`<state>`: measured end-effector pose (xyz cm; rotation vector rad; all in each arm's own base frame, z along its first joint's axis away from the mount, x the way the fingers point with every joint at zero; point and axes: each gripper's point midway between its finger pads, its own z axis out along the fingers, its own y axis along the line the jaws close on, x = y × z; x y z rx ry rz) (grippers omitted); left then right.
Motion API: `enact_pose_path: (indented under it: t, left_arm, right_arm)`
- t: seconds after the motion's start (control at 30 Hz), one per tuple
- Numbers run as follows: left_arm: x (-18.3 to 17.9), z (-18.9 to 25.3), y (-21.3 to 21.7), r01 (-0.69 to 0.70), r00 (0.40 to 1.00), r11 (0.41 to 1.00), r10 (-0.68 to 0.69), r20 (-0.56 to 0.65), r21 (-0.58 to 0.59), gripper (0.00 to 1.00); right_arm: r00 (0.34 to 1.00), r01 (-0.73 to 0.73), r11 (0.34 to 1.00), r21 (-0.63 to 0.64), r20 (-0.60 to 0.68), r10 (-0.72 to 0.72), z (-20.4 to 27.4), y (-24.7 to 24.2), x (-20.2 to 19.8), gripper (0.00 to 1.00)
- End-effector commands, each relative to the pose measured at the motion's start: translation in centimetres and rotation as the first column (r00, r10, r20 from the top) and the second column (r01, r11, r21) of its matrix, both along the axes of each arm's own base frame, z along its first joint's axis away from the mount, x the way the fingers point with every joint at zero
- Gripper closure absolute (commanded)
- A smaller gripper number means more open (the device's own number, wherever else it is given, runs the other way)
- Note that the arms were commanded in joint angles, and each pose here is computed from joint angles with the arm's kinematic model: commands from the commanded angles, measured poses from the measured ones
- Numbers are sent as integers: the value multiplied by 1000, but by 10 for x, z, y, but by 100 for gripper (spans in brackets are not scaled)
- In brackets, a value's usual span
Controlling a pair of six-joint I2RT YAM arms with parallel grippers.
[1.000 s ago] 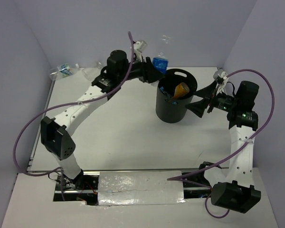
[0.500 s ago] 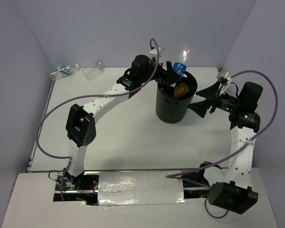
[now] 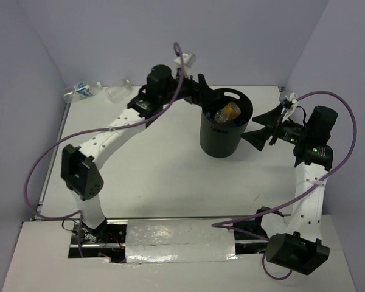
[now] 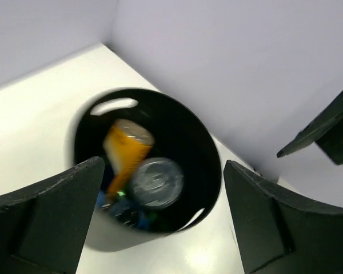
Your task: Put the plastic bottles in the bin
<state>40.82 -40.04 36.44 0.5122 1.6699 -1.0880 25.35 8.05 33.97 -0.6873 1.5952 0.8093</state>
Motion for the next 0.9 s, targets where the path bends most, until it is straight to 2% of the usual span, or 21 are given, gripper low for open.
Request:
enact_pose_path:
  t: [0.0, 0.03, 0.07, 0.1, 0.2, 0.23, 0.27, 0.33, 0.37, 0.4, 0.43, 0.47, 0.5, 0.53, 0.57, 0.63, 0.67, 0.77, 0.87]
  left_arm:
    - [23, 57, 80, -149, 985, 982, 159, 72, -118, 1]
    - [49, 41, 121, -232, 972, 966, 236, 23, -119, 1]
    - [59, 33, 143, -262, 965, 956, 261, -22, -130, 1]
    - [81, 24, 186, -355, 934, 923, 346, -85, -150, 1]
    - [117, -25, 243, -487, 864, 865, 455, -216, -124, 1]
    - [131, -36, 277, -550, 823, 827, 512, -247, -116, 1]
    - [145, -66, 292, -588, 781, 804, 537, -320, -86, 1]
    - [166, -82, 337, -665, 708, 744, 605, -364, -58, 1]
    - [177, -118, 349, -687, 656, 726, 621, -428, 0, 1]
    - [183, -128, 360, -702, 634, 712, 638, -437, 22, 1]
    - [194, -127, 378, -732, 607, 680, 674, -421, 33, 1]
    - [202, -157, 386, -731, 585, 675, 694, -419, 99, 1]
    - [208, -167, 390, -728, 578, 672, 709, -404, 138, 1]
    - [222, -152, 397, -739, 587, 658, 733, -343, 142, 1]
    - [229, -185, 401, -710, 588, 666, 740, -326, 229, 1]
    - [247, -173, 406, -700, 632, 671, 742, -225, 244, 1]
    - [253, -189, 412, -688, 644, 662, 746, -168, 298, 1]
    - [265, -187, 425, -709, 657, 621, 754, -6, 333, 1]
    - [273, -183, 428, -713, 683, 618, 718, 132, 331, 1]
  right_arm:
    - [999, 8, 1000, -11, 36, -8, 3, -2, -1, 0]
    - [1000, 4, 1000, -7, 29, -4, 2, -2, -1, 0]
    - [1000, 4, 1000, -7, 31, -4, 2, -2, 0, 0]
    - [1000, 1, 1000, -4, 25, -1, 1, -2, 0, 0]
    - [1000, 1, 1000, 0, 21, -1, -1, -3, 1, 0]
    - [1000, 0, 1000, 2, 20, -1, -1, -3, 1, 0]
    - [1000, -1, 1000, 3, 20, 1, -2, -3, 1, 0]
    - [1000, 2, 1000, 6, 12, -2, -3, -4, 3, 0]
    - [1000, 2, 1000, 6, 10, -2, -4, -4, 3, 0]
    - [1000, 5, 1000, 8, 4, -5, -5, -5, 4, 0]
    - [1000, 6, 1000, 13, -2, -6, -6, -5, 5, 1]
    - [1000, 6, 1000, 12, 1, -6, -6, -6, 6, 0]
    - [1000, 7, 1000, 18, -8, -7, -8, -6, 8, 0]
    - [1000, 11, 1000, 21, -14, -10, -9, -7, 9, 0]
    - [1000, 15, 1000, 22, -19, -15, -10, -8, 10, 0]
    - [999, 26, 999, 18, -27, -25, -13, -10, 13, 0]
    - [999, 33, 999, 17, -30, -33, -13, -11, 15, 0]
    - [997, 57, 998, 11, -43, -57, -18, -16, 21, 0]
    - [996, 74, 997, 12, -61, -73, -22, -20, 28, 0]
